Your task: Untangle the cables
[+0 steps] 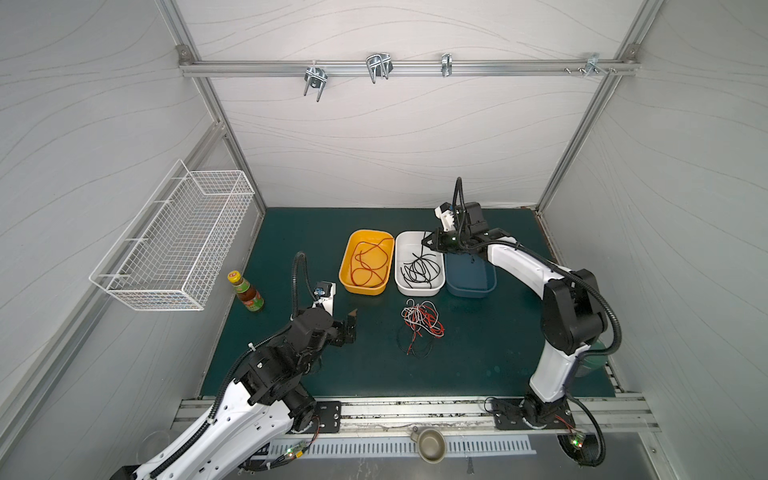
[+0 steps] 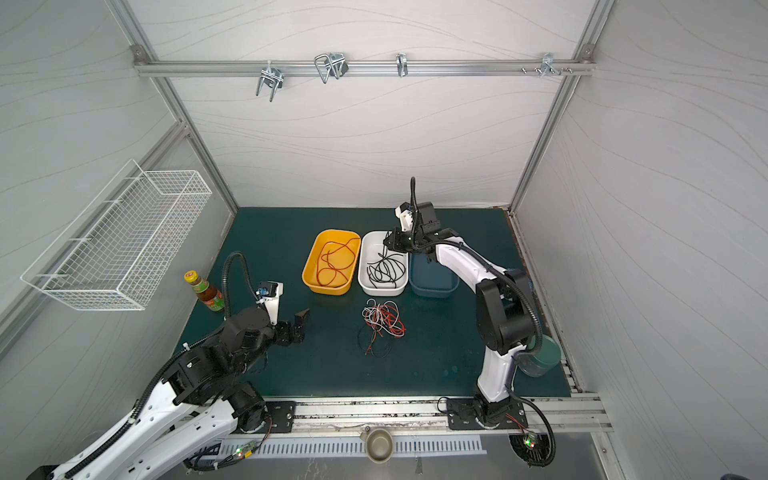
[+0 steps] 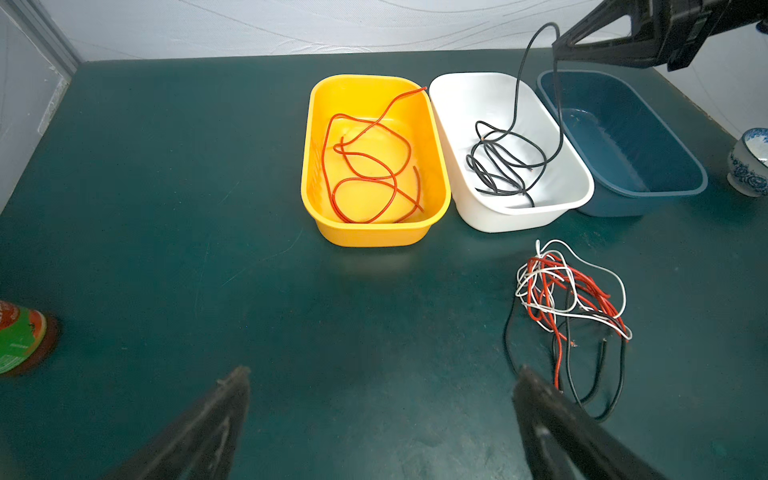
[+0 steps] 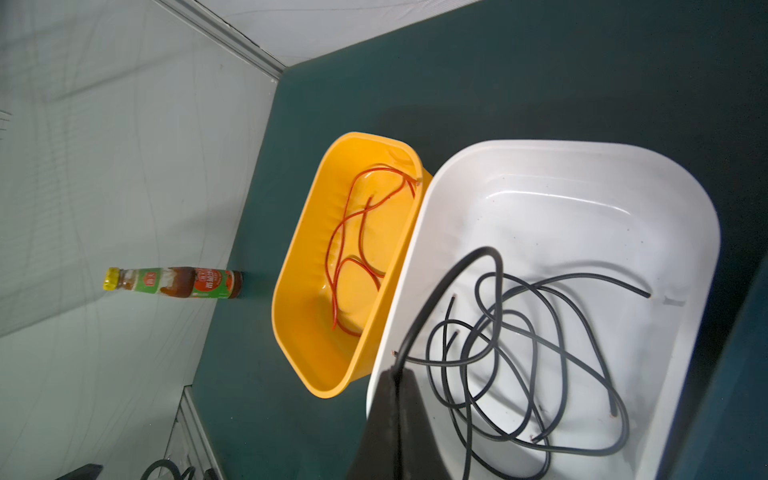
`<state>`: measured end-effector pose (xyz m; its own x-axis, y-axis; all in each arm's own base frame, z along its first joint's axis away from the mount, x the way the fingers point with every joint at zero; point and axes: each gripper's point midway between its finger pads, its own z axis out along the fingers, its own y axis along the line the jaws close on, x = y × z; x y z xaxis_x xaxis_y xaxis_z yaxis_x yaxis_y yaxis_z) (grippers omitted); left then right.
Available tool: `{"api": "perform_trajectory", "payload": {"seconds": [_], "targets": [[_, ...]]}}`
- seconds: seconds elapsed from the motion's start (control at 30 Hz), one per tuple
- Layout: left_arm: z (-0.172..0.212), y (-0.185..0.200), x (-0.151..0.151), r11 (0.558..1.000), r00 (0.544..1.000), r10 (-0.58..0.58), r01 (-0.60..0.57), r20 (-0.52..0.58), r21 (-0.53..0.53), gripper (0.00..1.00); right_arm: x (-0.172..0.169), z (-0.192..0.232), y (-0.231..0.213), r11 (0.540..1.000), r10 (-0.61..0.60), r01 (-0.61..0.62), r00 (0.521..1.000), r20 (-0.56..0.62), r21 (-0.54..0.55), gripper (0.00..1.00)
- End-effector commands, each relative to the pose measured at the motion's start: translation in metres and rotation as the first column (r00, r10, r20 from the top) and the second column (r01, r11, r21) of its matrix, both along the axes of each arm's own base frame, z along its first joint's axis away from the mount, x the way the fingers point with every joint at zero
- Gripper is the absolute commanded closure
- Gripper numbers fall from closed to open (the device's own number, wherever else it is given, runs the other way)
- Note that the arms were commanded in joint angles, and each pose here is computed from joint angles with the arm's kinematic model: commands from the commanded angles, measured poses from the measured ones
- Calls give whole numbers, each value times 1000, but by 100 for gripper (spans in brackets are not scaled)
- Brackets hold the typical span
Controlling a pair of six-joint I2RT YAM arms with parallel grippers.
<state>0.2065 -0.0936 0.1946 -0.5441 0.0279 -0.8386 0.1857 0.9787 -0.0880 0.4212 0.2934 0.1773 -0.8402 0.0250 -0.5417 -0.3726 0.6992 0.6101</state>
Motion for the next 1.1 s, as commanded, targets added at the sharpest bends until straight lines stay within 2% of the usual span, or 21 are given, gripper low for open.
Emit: {"api": "perform_trajectory", "payload": {"seconds": [0.0,0.77,1.07], "targets": [[9,-6,4,1000,999,-10,11,33,-28,0,-2,-28,-2,998,-14,11,999,-41,-69,100],[9,-8,4,999,999,-21,22,30,-33,0,-2,-115,-1,965,-70,24,984,-166,-262,100],[8,-8,4,999,999,-23,24,27,-34,0,3,-103,2,968,-75,34,985,-154,-249,100]]}}
